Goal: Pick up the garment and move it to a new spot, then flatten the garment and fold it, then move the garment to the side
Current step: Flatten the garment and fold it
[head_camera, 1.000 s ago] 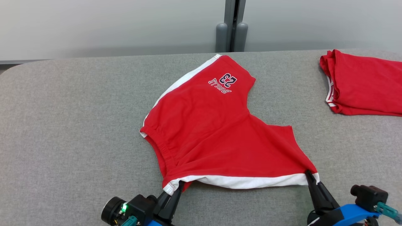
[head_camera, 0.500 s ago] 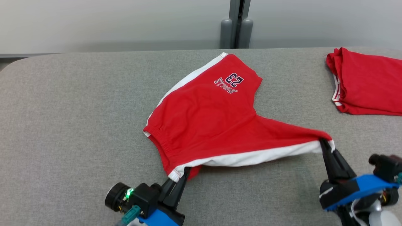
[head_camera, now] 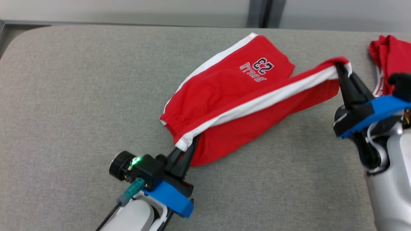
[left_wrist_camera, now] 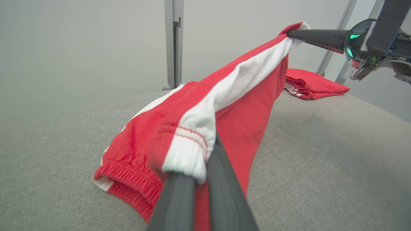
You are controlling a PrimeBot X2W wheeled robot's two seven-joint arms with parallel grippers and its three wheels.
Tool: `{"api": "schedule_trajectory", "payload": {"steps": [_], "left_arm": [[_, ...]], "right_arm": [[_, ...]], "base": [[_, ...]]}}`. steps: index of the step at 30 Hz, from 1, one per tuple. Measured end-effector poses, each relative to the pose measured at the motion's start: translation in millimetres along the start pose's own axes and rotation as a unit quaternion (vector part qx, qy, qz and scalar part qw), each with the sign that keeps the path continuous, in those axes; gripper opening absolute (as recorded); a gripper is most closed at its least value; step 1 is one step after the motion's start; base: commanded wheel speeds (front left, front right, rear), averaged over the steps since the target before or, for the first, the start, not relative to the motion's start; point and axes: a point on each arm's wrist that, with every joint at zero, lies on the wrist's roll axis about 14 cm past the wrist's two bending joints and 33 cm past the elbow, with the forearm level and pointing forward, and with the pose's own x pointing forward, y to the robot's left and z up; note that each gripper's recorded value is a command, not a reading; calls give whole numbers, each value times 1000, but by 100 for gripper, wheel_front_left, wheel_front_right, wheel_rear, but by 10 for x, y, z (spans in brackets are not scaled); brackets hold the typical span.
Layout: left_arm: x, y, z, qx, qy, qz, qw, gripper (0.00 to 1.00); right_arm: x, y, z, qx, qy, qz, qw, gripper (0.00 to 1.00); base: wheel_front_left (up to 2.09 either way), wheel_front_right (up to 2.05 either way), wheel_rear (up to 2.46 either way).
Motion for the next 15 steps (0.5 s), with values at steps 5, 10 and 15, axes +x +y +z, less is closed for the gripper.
{"api": "schedule_trajectory", "payload": {"steps": [5, 10, 15], "left_arm": [[125, 212, 20, -8, -7, 24, 1000, 0], [272, 371, -34, -17, -3, 36, 999, 0], [390, 573, -122, -25, 6, 57, 998, 0]], "right_arm": [[462, 146, 8, -19, 14, 25, 999, 0], [893, 245, -137, -43, 46, 41, 997, 0], [1257, 313, -331, -49, 72, 50, 995, 0]], "base": [[0, 0, 0], [0, 0, 0], [0, 0, 0]]}}
